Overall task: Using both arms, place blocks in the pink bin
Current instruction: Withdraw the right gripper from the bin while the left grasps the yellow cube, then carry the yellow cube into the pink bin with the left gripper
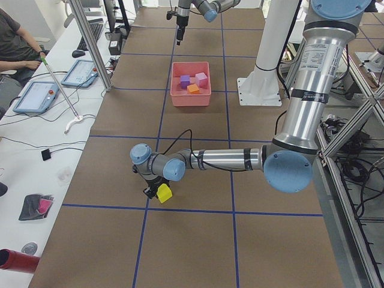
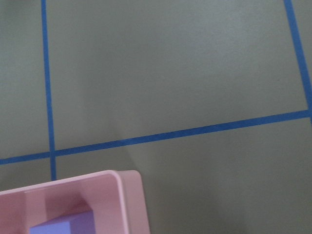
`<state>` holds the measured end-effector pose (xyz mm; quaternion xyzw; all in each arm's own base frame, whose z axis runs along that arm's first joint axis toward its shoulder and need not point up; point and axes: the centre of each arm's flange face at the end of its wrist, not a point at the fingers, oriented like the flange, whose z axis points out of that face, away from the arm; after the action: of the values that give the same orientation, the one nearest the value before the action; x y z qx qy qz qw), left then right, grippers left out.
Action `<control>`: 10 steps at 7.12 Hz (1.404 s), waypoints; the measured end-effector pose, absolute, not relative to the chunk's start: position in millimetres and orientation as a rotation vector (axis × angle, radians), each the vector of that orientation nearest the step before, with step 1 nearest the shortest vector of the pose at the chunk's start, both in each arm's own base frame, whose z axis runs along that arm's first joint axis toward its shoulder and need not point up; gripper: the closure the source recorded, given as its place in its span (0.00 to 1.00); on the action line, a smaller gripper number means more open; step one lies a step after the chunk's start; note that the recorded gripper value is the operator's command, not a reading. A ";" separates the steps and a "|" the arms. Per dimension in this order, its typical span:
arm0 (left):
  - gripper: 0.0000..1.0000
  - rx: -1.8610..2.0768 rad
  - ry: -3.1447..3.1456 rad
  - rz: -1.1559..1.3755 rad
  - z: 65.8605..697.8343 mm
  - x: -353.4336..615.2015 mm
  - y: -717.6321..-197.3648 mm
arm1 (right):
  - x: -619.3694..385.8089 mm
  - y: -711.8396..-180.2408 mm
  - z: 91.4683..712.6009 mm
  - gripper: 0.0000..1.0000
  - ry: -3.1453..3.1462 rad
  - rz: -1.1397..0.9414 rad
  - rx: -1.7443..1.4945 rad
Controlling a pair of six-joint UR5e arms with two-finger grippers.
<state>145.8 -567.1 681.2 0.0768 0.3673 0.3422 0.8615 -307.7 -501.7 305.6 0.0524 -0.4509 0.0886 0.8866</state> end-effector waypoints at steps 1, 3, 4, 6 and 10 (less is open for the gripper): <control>1.00 0.167 0.774 0.693 670.1 147.3 -570.3 | -290.8 -505.8 322.9 0.01 -0.918 0.169 0.119; 1.00 0.183 0.854 0.576 607.9 154.5 -576.0 | -252.1 -511.9 363.2 0.01 -0.864 0.127 0.146; 1.00 0.177 0.924 0.495 562.3 163.7 -574.4 | -232.9 -513.9 384.2 0.01 -0.843 0.098 0.148; 1.00 0.113 1.054 0.323 437.6 223.1 -559.7 | -198.7 -517.2 426.9 0.01 -0.821 0.036 0.127; 1.00 -0.056 1.175 0.090 216.9 401.3 -506.0 | -183.0 -522.2 457.0 0.01 -0.804 -0.007 0.111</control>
<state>401.3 -506.0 216.9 -0.0266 0.5539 0.0425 0.8311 -183.0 -522.2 457.0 0.0542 -0.3912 -0.0032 0.9187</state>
